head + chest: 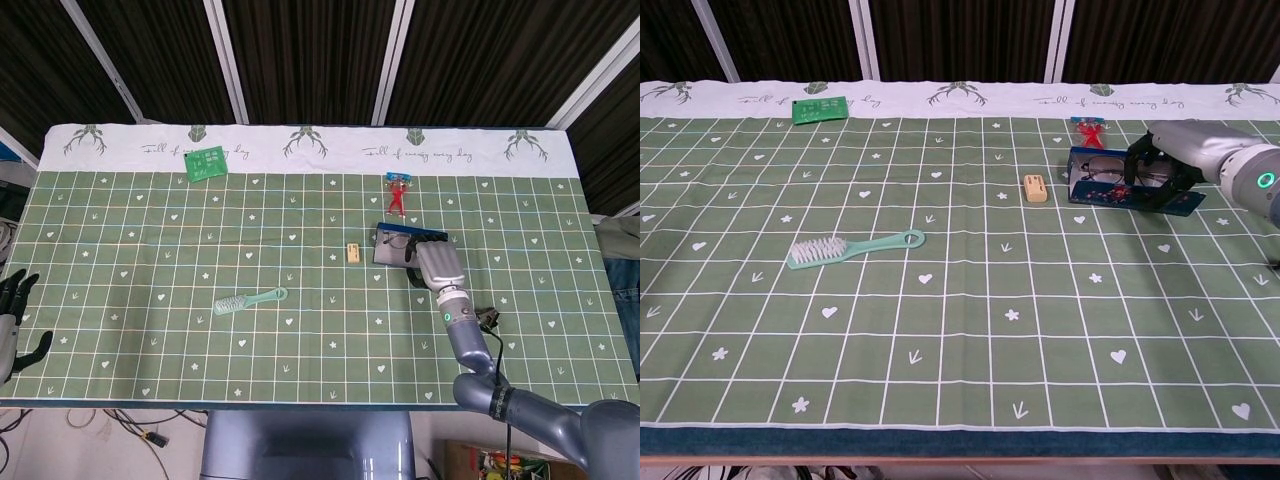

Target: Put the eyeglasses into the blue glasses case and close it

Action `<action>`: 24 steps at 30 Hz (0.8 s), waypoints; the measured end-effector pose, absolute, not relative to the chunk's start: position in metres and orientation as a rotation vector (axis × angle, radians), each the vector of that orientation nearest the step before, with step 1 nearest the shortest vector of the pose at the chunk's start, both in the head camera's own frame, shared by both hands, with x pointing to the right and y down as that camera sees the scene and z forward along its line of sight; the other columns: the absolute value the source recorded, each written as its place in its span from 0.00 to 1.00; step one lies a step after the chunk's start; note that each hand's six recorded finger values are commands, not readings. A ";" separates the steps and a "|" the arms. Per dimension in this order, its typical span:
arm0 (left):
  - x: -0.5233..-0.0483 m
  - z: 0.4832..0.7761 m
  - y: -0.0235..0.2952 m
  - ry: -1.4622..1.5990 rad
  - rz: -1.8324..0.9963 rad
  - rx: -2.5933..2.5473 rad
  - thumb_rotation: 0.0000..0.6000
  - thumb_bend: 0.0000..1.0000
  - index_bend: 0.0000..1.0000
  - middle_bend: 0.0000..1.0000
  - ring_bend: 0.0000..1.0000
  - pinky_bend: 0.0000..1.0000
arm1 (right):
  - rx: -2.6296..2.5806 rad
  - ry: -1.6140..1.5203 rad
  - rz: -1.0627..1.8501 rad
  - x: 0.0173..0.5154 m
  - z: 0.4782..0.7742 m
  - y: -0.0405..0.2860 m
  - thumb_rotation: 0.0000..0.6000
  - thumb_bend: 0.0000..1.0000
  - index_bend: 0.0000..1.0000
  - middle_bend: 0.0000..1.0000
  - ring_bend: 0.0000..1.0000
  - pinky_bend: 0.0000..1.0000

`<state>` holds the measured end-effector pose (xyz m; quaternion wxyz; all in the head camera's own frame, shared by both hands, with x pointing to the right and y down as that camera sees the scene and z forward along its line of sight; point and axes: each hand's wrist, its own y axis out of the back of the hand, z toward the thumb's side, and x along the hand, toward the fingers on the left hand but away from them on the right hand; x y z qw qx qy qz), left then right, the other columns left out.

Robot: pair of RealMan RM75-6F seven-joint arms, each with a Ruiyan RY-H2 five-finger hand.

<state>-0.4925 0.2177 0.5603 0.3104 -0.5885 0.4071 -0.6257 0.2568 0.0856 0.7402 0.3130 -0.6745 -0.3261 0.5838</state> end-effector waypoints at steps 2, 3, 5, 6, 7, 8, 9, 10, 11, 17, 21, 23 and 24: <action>-0.493 0.561 0.218 1.074 -1.655 -1.556 1.00 0.36 0.04 0.00 0.00 0.00 | -1.780 -0.859 1.541 0.257 0.740 0.086 1.00 0.47 0.52 0.28 0.26 0.21; -0.493 0.561 0.218 1.073 -1.655 -1.556 1.00 0.36 0.04 0.00 0.00 0.00 | -1.782 -0.860 1.542 0.257 0.740 0.086 1.00 0.48 0.52 0.28 0.26 0.21; -0.492 0.561 0.218 1.072 -1.656 -1.558 1.00 0.36 0.04 0.00 0.00 0.00 | -1.783 -0.862 1.543 0.257 0.740 0.086 1.00 0.48 0.52 0.28 0.26 0.21; -0.492 0.561 0.218 1.072 -1.657 -1.558 1.00 0.36 0.04 0.00 0.00 0.00 | -1.784 -0.861 1.543 0.257 0.740 0.086 1.00 0.48 0.52 0.28 0.26 0.21; -0.492 0.561 0.218 1.071 -1.658 -1.558 1.00 0.36 0.05 0.00 0.00 0.00 | -1.786 -0.859 1.543 0.257 0.740 0.087 1.00 0.48 0.52 0.28 0.26 0.21; -0.492 0.561 0.218 1.071 -1.658 -1.559 1.00 0.36 0.05 0.00 0.00 0.00 | -1.787 -0.858 1.544 0.257 0.741 0.087 1.00 0.48 0.52 0.28 0.26 0.21; -0.492 0.561 0.218 1.071 -1.659 -1.560 1.00 0.36 0.05 0.00 0.00 0.00 | -1.788 -0.858 1.543 0.257 0.741 0.087 1.00 0.48 0.52 0.28 0.26 0.21; -0.492 0.561 0.218 1.072 -1.660 -1.560 1.00 0.36 0.06 0.00 0.00 0.00 | -1.789 -0.858 1.542 0.256 0.741 0.088 1.00 0.48 0.53 0.28 0.26 0.21; -0.492 0.561 0.218 1.071 -1.660 -1.561 1.00 0.36 0.07 0.00 0.00 0.00 | -1.791 -0.859 1.540 0.256 0.740 0.088 1.00 0.47 0.53 0.28 0.26 0.21; -0.492 0.562 0.219 1.066 -1.664 -1.562 1.00 0.36 0.08 0.00 0.00 0.00 | -1.797 -0.861 1.533 0.254 0.740 0.089 1.00 0.47 0.57 0.28 0.26 0.21; -0.493 0.562 0.219 1.068 -1.663 -1.561 1.00 0.36 0.08 0.00 0.00 0.00 | -1.797 -0.869 1.532 0.253 0.740 0.089 1.00 0.50 0.64 0.28 0.26 0.21; -0.492 0.562 0.219 1.068 -1.663 -1.561 1.00 0.36 0.08 0.00 0.00 0.00 | -1.800 -0.872 1.531 0.253 0.740 0.089 1.00 0.51 0.67 0.29 0.26 0.21; -0.492 0.562 0.219 1.069 -1.662 -1.561 1.00 0.36 0.08 0.00 0.00 0.00 | -1.802 -0.876 1.530 0.253 0.740 0.090 1.00 0.51 0.68 0.29 0.26 0.21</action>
